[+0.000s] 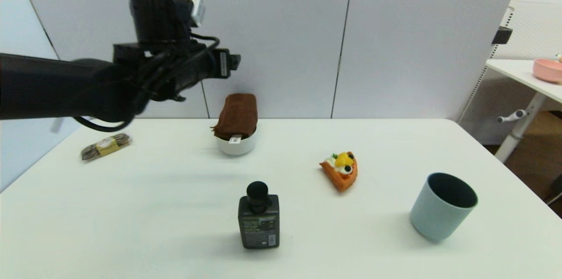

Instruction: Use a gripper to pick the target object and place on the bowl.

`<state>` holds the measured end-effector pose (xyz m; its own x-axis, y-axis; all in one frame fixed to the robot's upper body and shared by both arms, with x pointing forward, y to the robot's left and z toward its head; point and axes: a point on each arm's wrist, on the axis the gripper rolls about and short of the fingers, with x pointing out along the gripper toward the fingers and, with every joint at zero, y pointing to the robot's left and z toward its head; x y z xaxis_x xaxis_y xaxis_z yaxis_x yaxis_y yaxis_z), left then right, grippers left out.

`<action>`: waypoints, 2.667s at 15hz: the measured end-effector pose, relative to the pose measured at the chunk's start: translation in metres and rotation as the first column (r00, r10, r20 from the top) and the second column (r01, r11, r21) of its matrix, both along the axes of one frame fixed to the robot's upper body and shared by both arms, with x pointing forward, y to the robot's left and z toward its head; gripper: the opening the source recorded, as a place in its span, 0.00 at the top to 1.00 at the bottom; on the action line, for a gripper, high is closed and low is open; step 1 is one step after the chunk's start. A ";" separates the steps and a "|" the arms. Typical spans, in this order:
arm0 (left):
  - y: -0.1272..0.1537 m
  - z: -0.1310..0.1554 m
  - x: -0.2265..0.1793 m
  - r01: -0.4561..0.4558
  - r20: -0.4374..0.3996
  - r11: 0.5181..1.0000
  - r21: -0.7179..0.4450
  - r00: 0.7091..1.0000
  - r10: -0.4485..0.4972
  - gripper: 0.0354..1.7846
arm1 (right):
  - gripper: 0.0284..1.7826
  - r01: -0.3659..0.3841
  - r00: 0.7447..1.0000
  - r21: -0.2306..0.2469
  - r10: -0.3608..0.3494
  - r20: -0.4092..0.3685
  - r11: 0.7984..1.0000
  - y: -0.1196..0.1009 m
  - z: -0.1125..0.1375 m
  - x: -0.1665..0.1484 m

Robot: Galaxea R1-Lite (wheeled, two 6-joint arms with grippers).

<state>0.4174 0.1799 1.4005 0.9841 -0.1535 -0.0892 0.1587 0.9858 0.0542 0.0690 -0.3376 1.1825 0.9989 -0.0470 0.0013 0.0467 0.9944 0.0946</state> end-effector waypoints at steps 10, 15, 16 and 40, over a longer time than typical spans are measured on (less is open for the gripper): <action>0.141 0.056 -0.192 -0.144 -0.026 0.971 0.189 0.988 0.152 0.05 | 0.04 0.000 1.000 0.000 0.000 0.000 1.000 0.000 0.000 0.000; 0.155 -0.031 -0.279 -0.160 -0.063 0.978 0.133 0.984 0.169 0.05 | 0.04 0.000 1.000 0.000 0.000 0.000 1.000 0.000 0.000 0.000; 0.154 -0.054 -0.295 -0.165 -0.068 0.979 0.119 0.983 0.173 0.05 | 0.04 0.000 1.000 0.000 0.000 0.000 1.000 0.000 0.000 0.000; 0.154 -0.218 -0.348 -0.172 0.080 0.981 -0.087 0.980 0.179 0.04 | 0.04 0.000 1.000 0.000 0.000 0.000 1.000 0.000 0.000 0.000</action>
